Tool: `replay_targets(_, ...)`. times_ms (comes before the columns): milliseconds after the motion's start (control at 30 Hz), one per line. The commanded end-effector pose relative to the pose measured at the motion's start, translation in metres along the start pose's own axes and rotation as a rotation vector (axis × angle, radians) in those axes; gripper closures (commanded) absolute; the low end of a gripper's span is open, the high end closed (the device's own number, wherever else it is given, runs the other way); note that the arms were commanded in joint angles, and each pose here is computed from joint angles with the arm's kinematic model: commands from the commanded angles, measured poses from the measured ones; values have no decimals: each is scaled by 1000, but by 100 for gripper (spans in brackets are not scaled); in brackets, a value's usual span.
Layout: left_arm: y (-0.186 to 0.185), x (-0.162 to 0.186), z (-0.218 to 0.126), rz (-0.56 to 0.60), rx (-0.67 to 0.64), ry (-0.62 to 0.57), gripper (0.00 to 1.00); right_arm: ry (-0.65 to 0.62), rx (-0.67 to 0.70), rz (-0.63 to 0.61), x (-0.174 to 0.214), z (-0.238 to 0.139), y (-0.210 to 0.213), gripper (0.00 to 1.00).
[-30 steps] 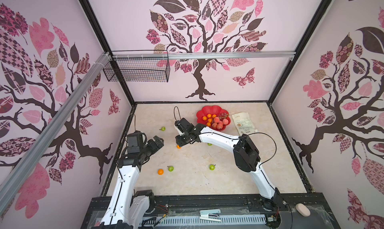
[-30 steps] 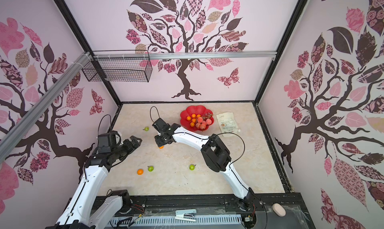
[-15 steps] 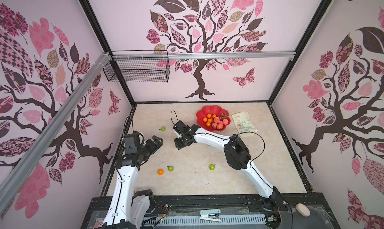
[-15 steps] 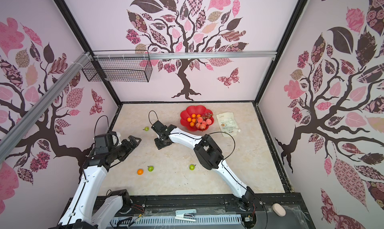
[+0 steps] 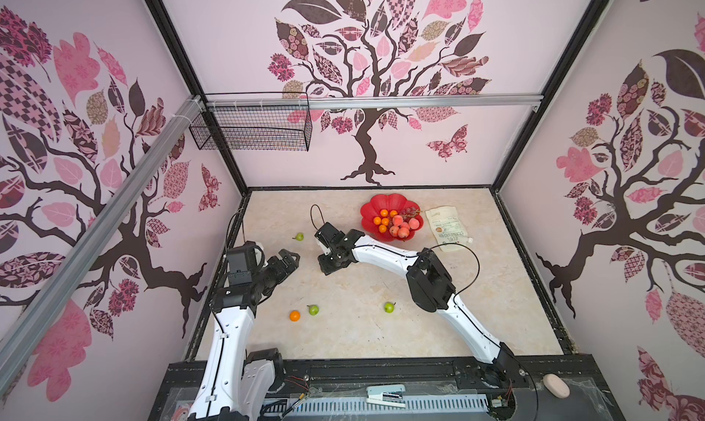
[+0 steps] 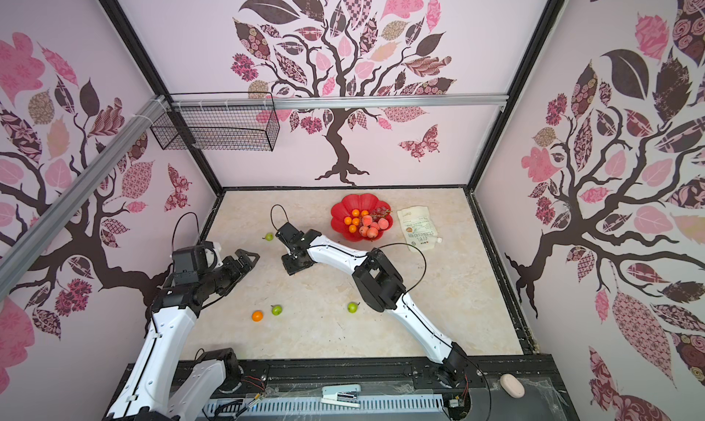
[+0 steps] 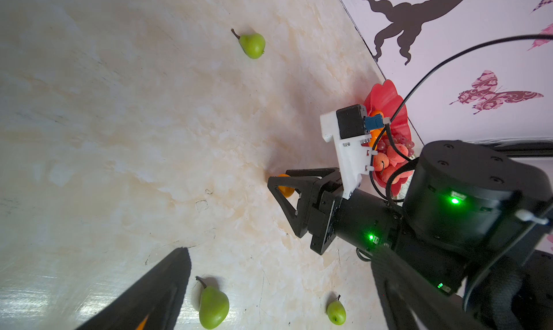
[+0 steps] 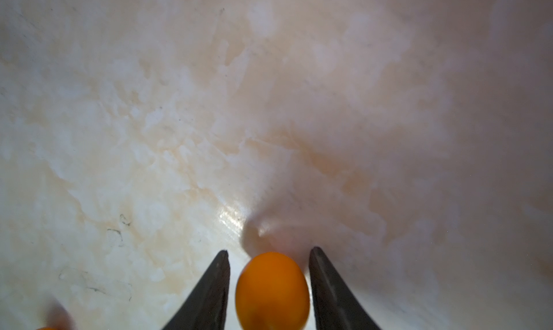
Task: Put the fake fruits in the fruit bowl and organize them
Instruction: 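Move the right gripper down to a kumquat on the table nearer the robot, then close the right gripper on the kumquat and lift it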
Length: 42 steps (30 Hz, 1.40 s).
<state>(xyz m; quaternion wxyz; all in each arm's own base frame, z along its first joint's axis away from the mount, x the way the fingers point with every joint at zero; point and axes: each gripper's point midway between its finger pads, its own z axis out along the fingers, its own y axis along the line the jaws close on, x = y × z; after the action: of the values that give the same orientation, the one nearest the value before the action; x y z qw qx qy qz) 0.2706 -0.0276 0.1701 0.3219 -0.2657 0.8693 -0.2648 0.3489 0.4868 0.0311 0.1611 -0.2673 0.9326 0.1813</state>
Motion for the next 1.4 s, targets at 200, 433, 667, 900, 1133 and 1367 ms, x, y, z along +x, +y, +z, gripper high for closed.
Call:
replay_targets(200,3,3,4,13,11,3,2,71,29,1,26,8,-11,56)
replay_targets(433,2,4,5,12,16,8,2,77,33,6,31,6,-12,59)
replay_targets(667,-10,9,12,22,100,52,2,2,-10,25,10,-27,1,61)
replay_targets(900,-32,15,23,75,137,91,2,-75,-39,58,-5,-67,-2,61)
replay_targets(1133,-61,19,44,118,168,131,2,-136,-39,138,-13,-102,-40,61)
replay_targets(1367,-102,27,72,213,188,194,2,-197,3,237,-21,-129,-101,61)
